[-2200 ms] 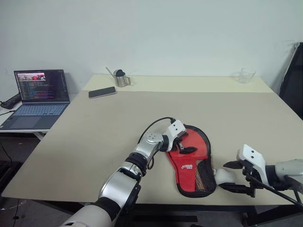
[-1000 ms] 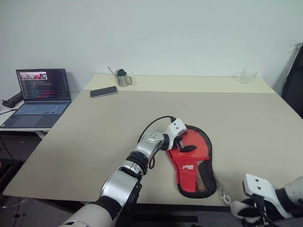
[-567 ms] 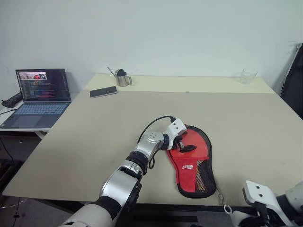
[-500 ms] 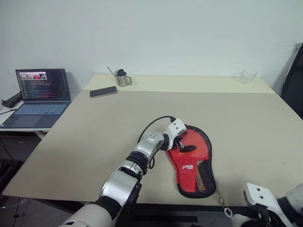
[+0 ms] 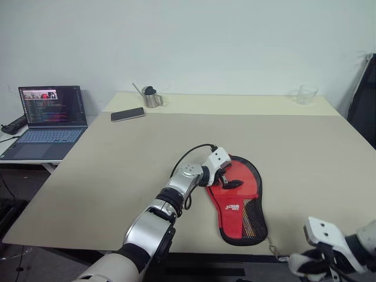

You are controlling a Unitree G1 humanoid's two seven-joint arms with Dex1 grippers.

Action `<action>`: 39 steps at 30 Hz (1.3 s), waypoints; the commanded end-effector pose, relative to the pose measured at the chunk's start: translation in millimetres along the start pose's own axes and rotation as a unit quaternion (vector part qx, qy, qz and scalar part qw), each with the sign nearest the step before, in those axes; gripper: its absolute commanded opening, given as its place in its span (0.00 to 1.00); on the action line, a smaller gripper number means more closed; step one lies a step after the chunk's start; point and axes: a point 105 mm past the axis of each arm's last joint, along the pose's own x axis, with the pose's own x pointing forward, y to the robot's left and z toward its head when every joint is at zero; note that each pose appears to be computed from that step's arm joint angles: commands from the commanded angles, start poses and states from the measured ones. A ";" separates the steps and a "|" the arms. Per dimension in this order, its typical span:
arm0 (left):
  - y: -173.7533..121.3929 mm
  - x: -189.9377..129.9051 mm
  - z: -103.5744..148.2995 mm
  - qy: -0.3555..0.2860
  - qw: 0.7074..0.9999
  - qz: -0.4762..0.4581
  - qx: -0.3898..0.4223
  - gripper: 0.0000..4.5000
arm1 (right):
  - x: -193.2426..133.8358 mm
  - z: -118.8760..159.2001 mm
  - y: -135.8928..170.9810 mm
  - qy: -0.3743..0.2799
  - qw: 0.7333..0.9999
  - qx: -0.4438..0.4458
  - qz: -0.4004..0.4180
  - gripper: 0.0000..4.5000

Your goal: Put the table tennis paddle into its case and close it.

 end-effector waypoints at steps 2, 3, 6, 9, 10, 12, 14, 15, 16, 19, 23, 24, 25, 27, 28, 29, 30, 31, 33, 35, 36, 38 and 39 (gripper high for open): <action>2.5 -1.6 -7.0 0.022 1.000 0.005 0.003 1.00 | -1.1 4.7 -16.9 0.001 0.999 -0.031 -0.034 0.04; 2.9 -1.6 -6.6 0.022 1.000 0.006 0.004 1.00 | 0.0 4.9 -18.7 0.001 0.999 -0.032 -0.036 0.04; 4.5 -2.6 -5.3 0.020 1.000 0.009 0.005 1.00 | 3.3 4.3 -18.9 0.007 0.999 -0.033 -0.031 0.04; 7.2 -4.9 -5.0 0.018 1.000 0.014 0.004 1.00 | 5.3 4.8 -21.1 0.005 0.999 -0.024 -0.030 0.21; 8.4 -6.0 -5.3 0.018 1.000 0.017 0.004 1.00 | 5.1 5.2 -24.2 0.005 0.999 -0.022 -0.033 0.27; 10.2 -7.4 -5.3 0.017 1.000 0.021 0.004 1.00 | 3.4 6.0 -29.1 0.007 0.999 -0.025 -0.038 0.42; 12.4 -9.2 -3.9 0.014 1.000 0.025 0.004 1.00 | -0.4 7.6 -32.6 0.010 0.999 -0.034 -0.038 0.58; 13.1 -9.8 -2.7 0.011 1.000 0.026 0.004 1.00 | -2.9 7.6 -35.1 0.013 0.998 -0.039 -0.041 0.67; 14.4 -11.8 -0.2 0.004 1.000 0.026 0.004 1.00 | -7.2 7.5 -39.9 0.019 0.997 -0.049 -0.050 0.74; 22.1 -28.4 14.3 -0.030 0.999 0.017 0.008 1.00 | -29.2 21.1 -58.8 0.006 0.995 -0.065 -0.079 0.81; 21.4 -74.1 35.1 -0.074 0.997 -0.034 0.012 1.00 | -60.1 54.5 -80.8 -0.054 0.989 -0.089 -0.104 0.81; 18.1 -88.6 39.3 -0.078 0.996 -0.047 0.020 1.00 | -67.8 61.6 -86.2 -0.067 0.987 -0.093 -0.108 0.81; 13.8 -101.0 43.6 -0.081 0.995 -0.056 0.029 1.00 | -75.2 66.7 -91.5 -0.081 0.986 -0.095 -0.111 0.81; 8.3 -135.0 54.0 -0.092 0.993 -0.061 0.038 1.00 | -88.3 83.0 -101.9 -0.121 0.981 -0.099 -0.115 0.81; 7.9 -154.1 60.2 -0.099 0.993 -0.053 0.040 1.00 | -95.1 93.7 -109.1 -0.151 0.976 -0.100 -0.120 0.81; 7.8 -170.5 65.1 -0.103 0.993 -0.042 0.042 1.00 | -100.7 102.6 -116.2 -0.176 0.971 -0.096 -0.126 0.81; 9.9 -192.0 68.8 -0.104 0.993 -0.021 0.042 1.00 | -106.6 110.0 -126.4 -0.199 0.967 -0.086 -0.137 0.81; 12.7 -220.7 69.0 -0.098 0.994 0.008 0.038 1.00 | -111.3 113.3 -134.5 -0.212 0.964 -0.078 -0.139 0.81; 11.4 -251.2 69.7 -0.083 0.995 0.038 0.034 1.00 | -117.3 112.3 -143.2 -0.219 0.964 -0.067 -0.137 0.81; 8.4 -273.7 66.5 -0.068 0.995 0.060 0.026 1.00 | -123.7 106.9 -149.5 -0.220 0.964 -0.057 -0.134 0.81; 7.4 -291.9 63.3 -0.058 0.995 0.078 0.020 1.00 | -127.4 103.7 -152.4 -0.217 0.965 -0.053 -0.134 0.81; 5.3 -314.2 59.5 -0.045 0.994 0.101 0.013 1.00 | -131.3 99.9 -156.4 -0.214 0.966 -0.049 -0.134 0.81; 5.1 -326.8 55.2 -0.028 0.992 0.120 0.011 1.00 | -133.8 99.6 -158.6 -0.216 0.966 -0.047 -0.136 0.81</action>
